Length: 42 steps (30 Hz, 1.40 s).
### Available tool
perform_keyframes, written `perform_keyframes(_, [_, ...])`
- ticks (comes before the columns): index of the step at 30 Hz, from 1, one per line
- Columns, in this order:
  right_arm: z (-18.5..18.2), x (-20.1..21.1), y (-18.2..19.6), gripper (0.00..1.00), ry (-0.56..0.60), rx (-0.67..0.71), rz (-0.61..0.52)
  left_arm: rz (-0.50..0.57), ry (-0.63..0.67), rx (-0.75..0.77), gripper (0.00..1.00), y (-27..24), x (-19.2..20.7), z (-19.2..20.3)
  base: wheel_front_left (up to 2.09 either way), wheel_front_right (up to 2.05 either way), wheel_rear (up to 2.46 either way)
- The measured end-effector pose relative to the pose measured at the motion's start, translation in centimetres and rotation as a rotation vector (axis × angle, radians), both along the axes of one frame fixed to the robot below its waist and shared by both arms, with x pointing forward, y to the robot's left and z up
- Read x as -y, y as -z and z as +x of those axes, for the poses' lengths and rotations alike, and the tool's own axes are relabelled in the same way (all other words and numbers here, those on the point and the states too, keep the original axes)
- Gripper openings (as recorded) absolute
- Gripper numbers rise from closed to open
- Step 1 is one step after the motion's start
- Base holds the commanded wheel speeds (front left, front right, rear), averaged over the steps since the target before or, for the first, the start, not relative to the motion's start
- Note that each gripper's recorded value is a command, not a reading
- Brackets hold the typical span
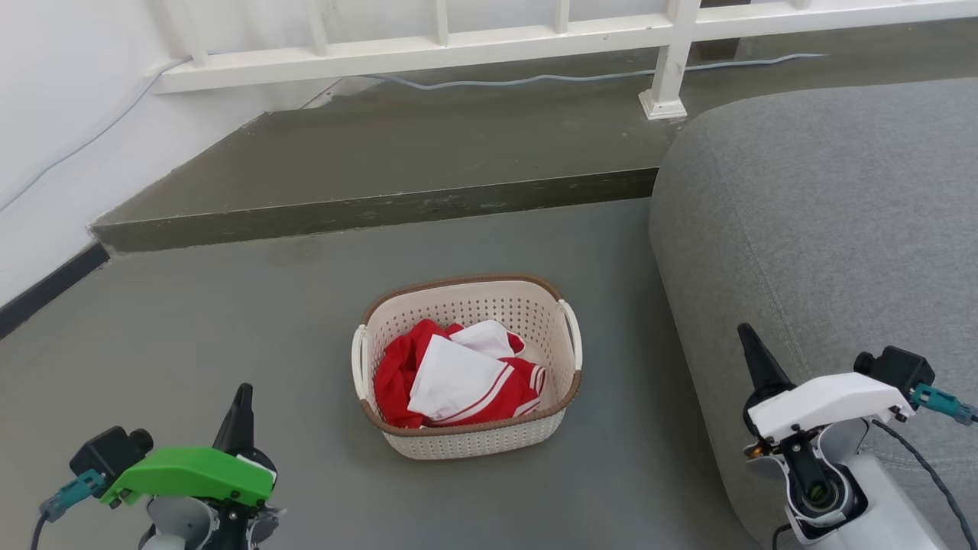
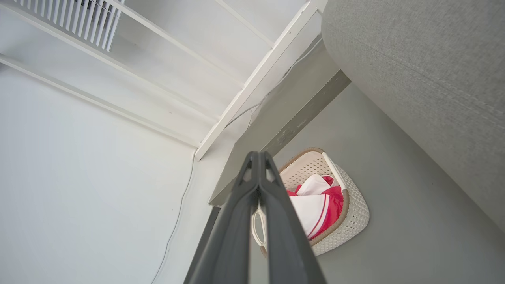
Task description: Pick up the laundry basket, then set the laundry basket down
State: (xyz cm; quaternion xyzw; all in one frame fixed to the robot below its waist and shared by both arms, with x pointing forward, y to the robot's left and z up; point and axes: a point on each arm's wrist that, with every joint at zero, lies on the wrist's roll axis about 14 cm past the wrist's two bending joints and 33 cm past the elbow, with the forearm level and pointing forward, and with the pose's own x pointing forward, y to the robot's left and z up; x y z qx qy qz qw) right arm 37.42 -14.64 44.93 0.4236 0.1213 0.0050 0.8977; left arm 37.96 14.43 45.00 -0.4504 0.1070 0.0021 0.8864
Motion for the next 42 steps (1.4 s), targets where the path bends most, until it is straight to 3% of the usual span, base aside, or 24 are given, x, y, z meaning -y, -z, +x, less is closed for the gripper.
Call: perform_keyframes(42, [0.7, 3.9, -2.2, 0.0, 0.175, 0.041, 0.482, -0.442, -0.109, 0.044, 0.0, -2.6, -2.9, 0.6, 0.0, 0.0, 0.0])
